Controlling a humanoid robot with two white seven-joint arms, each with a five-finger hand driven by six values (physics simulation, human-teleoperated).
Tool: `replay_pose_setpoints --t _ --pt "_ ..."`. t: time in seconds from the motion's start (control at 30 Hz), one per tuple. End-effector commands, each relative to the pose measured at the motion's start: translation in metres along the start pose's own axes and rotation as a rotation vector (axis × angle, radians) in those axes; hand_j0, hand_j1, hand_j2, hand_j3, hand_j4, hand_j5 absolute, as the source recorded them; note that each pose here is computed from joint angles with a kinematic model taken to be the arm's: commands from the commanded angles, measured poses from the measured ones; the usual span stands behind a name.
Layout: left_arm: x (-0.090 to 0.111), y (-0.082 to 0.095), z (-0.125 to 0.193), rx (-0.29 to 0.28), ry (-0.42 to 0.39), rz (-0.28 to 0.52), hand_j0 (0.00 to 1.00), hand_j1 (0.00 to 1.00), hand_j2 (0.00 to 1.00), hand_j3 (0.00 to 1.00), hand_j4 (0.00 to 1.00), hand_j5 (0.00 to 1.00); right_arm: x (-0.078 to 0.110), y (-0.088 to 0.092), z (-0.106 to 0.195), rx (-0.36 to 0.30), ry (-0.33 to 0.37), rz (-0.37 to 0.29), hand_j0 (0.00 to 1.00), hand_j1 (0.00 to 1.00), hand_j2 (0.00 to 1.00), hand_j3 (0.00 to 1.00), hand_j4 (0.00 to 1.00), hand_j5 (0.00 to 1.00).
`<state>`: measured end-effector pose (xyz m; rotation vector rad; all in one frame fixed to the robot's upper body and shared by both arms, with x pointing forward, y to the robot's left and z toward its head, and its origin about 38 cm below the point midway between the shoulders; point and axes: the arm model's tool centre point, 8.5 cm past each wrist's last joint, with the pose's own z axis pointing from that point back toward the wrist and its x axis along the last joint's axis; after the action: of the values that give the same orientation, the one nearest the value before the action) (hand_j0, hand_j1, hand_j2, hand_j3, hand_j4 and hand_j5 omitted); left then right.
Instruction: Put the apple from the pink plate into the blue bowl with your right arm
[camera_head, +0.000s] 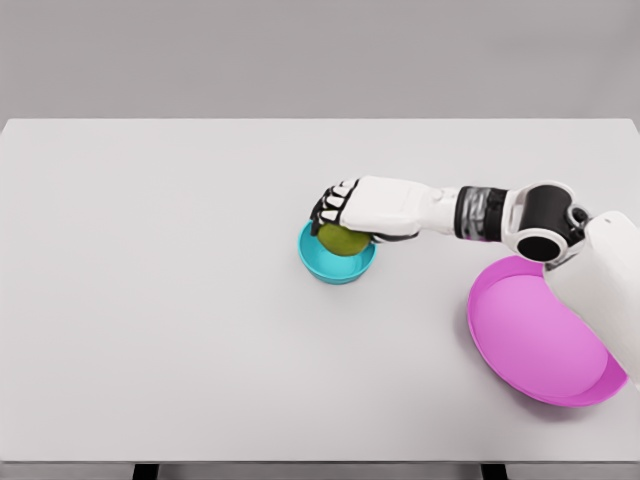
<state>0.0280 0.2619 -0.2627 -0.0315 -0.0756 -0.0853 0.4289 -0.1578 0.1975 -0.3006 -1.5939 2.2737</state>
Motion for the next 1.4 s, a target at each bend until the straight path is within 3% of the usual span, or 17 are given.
replay_pose_setpoints --t 0.0,0.1,0.17,0.23,0.47,0.67,0.7,0.77,0.8,0.9,1.0,1.07,1.13,1.37 --pt "0.000 0.000 0.000 0.000 0.000 0.000 1.00 1.00 1.00 1.00 1.00 1.00 0.002 0.006 -0.006 0.011 -0.009 -0.015 0.45 0.45 0.45 0.45 0.45 0.45" --pt "0.000 0.000 0.000 0.000 0.000 0.000 1.00 1.00 1.00 1.00 1.00 1.00 0.001 0.006 -0.006 0.013 -0.008 -0.014 0.47 0.47 0.47 0.47 0.47 0.47" --pt "0.000 0.000 0.000 0.000 0.000 0.000 1.00 1.00 1.00 1.00 1.00 1.00 0.001 0.006 -0.006 0.014 -0.006 -0.013 0.69 0.69 0.69 0.69 0.69 0.69" --pt "0.000 0.000 0.000 0.000 0.000 0.000 1.00 1.00 1.00 1.00 1.00 1.00 0.002 0.007 -0.006 0.016 -0.008 -0.013 1.00 1.00 1.00 1.00 1.00 1.00" --pt "0.000 0.000 0.000 0.000 0.000 0.000 1.00 1.00 1.00 1.00 1.00 1.00 0.006 0.005 -0.008 0.015 -0.019 -0.002 1.00 1.00 1.00 1.00 1.00 1.00" --pt "0.000 0.000 0.000 0.000 0.000 0.000 1.00 1.00 1.00 1.00 1.00 1.00 0.027 -0.033 0.004 -0.068 -0.058 0.103 1.00 1.00 1.00 1.00 1.00 1.00" --pt "0.000 0.000 0.000 0.000 0.000 0.000 1.00 1.00 1.00 1.00 1.00 1.00 0.026 -0.052 0.024 -0.117 -0.027 0.145 1.00 1.00 1.00 1.00 1.00 1.00" --pt "0.000 0.000 0.000 0.000 0.000 0.000 1.00 1.00 1.00 1.00 1.00 1.00 0.021 -0.060 0.049 -0.135 0.008 0.167 1.00 1.00 1.00 1.00 1.00 1.00" --pt "0.000 0.000 0.000 0.000 0.000 0.000 1.00 1.00 1.00 1.00 1.00 1.00 0.007 -0.061 0.076 -0.143 0.063 0.152 1.00 1.00 1.00 1.00 1.00 1.00" --pt "0.000 0.000 0.000 0.000 0.000 0.000 1.00 1.00 1.00 1.00 1.00 1.00 -0.016 -0.044 0.130 -0.125 0.203 0.111 1.00 1.00 1.00 1.00 1.00 1.00" --pt "0.000 0.000 0.000 0.000 0.000 0.000 1.00 1.00 1.00 1.00 1.00 1.00 -0.032 -0.014 0.174 -0.125 0.322 0.018 1.00 1.00 1.00 1.00 1.00 1.00" --pt "0.000 0.000 0.000 0.000 0.000 0.000 1.00 1.00 1.00 1.00 1.00 1.00 -0.057 0.011 0.188 -0.093 0.390 -0.073 1.00 1.00 1.00 1.00 1.00 1.00" --pt "0.000 0.000 0.000 0.000 0.000 0.000 1.00 1.00 1.00 1.00 1.00 1.00 -0.063 0.021 0.188 -0.100 0.405 -0.116 1.00 1.00 1.00 1.00 1.00 1.00" --pt "0.000 0.000 0.000 0.000 0.000 0.000 1.00 1.00 1.00 1.00 1.00 1.00 -0.062 0.037 0.187 -0.083 0.405 -0.152 1.00 1.00 1.00 1.00 1.00 1.00"
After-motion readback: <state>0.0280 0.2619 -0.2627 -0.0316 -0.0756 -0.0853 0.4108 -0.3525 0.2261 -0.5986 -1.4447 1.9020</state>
